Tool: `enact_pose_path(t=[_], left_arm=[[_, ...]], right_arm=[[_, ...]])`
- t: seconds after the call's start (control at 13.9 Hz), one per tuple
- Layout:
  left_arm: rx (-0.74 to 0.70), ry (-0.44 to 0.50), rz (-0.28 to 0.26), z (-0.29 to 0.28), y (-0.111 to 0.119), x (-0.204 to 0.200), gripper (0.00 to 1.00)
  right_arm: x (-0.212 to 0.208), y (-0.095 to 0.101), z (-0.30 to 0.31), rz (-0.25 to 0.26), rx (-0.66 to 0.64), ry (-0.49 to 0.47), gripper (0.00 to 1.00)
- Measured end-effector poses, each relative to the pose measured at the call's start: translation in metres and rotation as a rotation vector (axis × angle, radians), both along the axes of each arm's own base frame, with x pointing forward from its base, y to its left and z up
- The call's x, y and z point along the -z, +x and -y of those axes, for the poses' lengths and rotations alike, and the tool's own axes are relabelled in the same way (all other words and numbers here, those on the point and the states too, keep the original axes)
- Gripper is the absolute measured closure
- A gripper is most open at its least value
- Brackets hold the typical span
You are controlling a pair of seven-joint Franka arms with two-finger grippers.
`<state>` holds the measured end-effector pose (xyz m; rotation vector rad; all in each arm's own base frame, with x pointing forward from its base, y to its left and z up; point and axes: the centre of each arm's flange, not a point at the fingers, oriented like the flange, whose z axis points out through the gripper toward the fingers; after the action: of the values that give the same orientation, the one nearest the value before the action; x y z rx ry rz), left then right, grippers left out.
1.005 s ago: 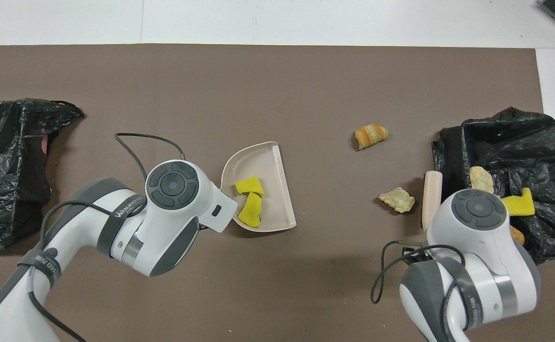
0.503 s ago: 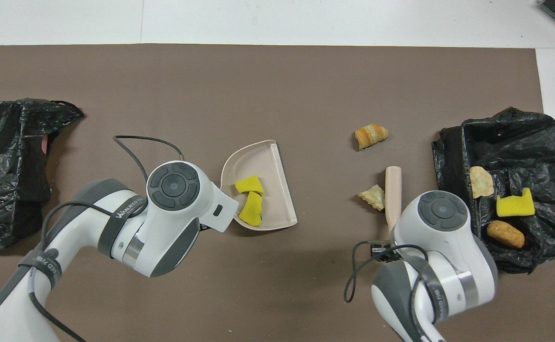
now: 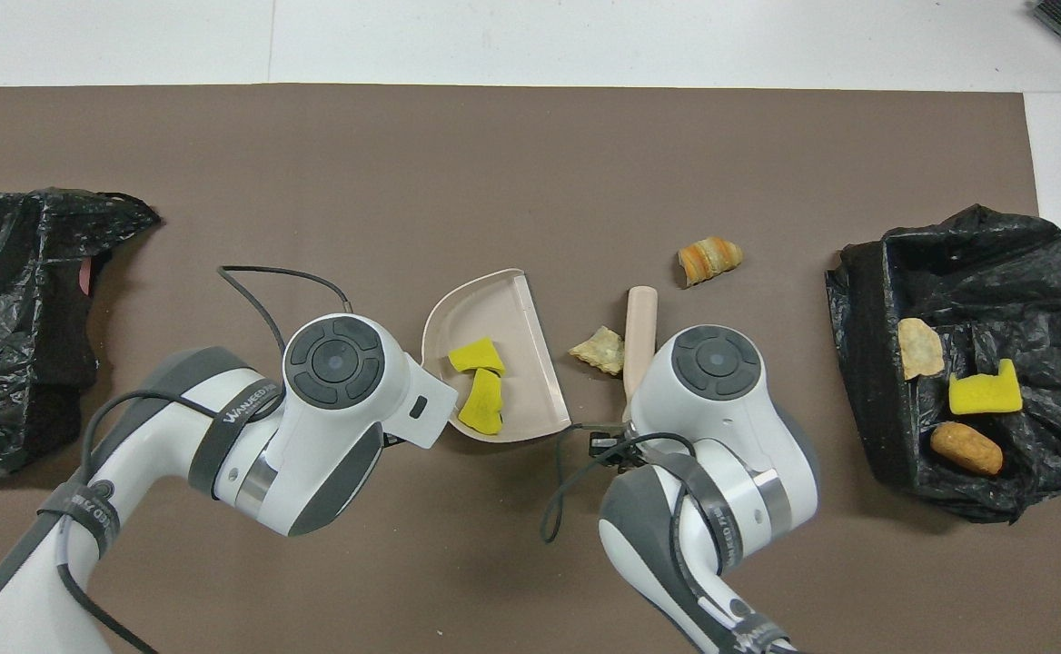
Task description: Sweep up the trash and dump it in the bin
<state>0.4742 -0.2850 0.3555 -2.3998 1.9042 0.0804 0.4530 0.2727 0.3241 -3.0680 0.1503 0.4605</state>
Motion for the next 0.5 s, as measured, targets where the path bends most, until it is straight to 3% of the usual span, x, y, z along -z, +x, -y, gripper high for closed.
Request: enact_pose_path(t=[0.36,0.5], left_arm=[[-0.005,-0.002,0.002,0.0,0.0,-0.001,0.69],[-0.006,-0.002,0.003,0.0,0.0,-0.001,0.69]], right_arm=[[-0.02,-0.035,-0.079,0.007,-0.142,0.05,0.74],[-0.038,-0.029,-0.079,-0.003,-0.178,0.056,0.74]])
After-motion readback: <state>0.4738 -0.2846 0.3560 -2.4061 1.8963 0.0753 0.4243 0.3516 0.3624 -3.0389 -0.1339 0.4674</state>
